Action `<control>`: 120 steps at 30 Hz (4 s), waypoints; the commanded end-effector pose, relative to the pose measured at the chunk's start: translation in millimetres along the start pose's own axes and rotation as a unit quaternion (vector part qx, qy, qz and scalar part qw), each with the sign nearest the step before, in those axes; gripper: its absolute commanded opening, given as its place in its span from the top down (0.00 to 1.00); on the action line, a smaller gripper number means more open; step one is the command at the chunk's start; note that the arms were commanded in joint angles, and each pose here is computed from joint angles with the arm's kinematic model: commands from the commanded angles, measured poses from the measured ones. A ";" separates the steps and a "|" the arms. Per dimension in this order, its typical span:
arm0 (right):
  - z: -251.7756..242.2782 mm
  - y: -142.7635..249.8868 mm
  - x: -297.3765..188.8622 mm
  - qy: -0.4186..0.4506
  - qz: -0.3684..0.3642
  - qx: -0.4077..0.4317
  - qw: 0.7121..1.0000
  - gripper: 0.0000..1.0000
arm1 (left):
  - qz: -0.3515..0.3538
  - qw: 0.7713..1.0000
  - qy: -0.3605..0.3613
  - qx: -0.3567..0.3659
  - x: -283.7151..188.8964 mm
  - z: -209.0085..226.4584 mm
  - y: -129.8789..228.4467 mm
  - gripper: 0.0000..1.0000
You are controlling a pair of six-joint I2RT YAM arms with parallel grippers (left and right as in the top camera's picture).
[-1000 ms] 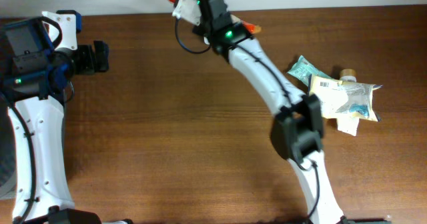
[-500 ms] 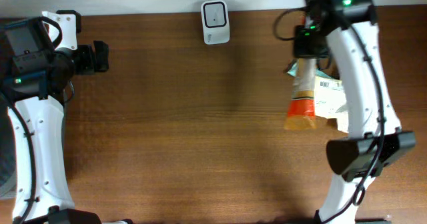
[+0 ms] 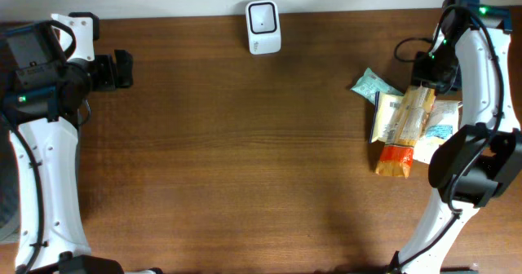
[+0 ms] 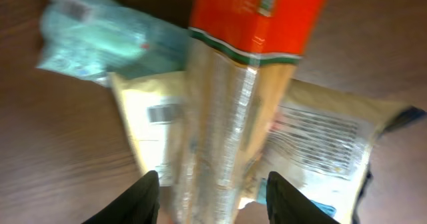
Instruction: Scan the item barcode
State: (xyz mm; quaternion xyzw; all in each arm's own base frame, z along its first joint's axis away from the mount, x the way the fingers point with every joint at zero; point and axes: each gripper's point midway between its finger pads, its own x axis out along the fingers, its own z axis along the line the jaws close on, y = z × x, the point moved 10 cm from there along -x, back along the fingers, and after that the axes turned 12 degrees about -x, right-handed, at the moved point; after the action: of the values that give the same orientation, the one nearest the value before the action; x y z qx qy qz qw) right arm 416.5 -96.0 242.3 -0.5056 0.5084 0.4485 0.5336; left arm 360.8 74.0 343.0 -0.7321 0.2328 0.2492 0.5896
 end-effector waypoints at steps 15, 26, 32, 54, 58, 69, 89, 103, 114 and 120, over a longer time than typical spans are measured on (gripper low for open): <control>122.3 120.0 -265.9 -0.147 -0.342 -0.271 0.888 0.01 | -0.007 1.000 0.005 -0.004 -5.8 -1.0 -2.3 0.01; 97.9 142.3 -290.1 -0.030 -0.392 -0.173 0.903 0.01 | -0.007 1.000 0.005 -0.004 -5.7 -1.0 -2.2 0.01; 95.1 136.7 -288.9 0.000 -0.486 -0.168 0.858 0.01 | -0.007 1.000 0.005 -0.004 -5.7 -1.0 -2.1 0.01; 83.5 278.8 16.9 0.023 -0.705 -0.130 0.697 0.01 | -0.007 1.000 0.005 -0.004 -5.7 -1.0 -2.1 0.01; 83.6 281.8 31.8 0.023 -0.702 -0.130 0.700 0.01 | -0.007 1.000 0.005 -0.004 -5.7 -1.1 -2.2 0.01; 84.7 284.5 53.1 0.015 -0.649 -0.143 0.747 0.01 | -0.007 1.000 0.005 -0.004 -5.7 -1.1 -2.2 0.01; 84.7 284.5 53.1 0.015 -0.649 -0.143 0.747 0.01 | 0.001 0.997 -0.072 0.002 -61.3 -4.8 12.4 0.01; 84.7 284.5 53.1 0.015 -0.649 -0.143 0.747 0.01 | -0.268 0.961 -0.031 0.057 -107.9 -22.8 164.4 0.01; 84.7 284.5 53.1 0.015 -0.649 -0.143 0.747 0.02 | -0.418 0.904 -0.040 0.086 -77.0 -9.3 247.9 0.01; 84.7 284.5 53.1 0.015 -0.649 -0.143 0.747 0.01 | -0.369 0.922 -0.067 0.100 -60.3 -6.4 267.4 0.01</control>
State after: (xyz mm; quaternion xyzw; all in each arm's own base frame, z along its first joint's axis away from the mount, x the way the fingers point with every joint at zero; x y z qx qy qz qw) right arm 145.9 10.3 166.0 -0.7918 -0.0040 0.0511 0.6086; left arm 145.5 16.9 193.2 -0.6958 -0.0759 0.0088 0.7141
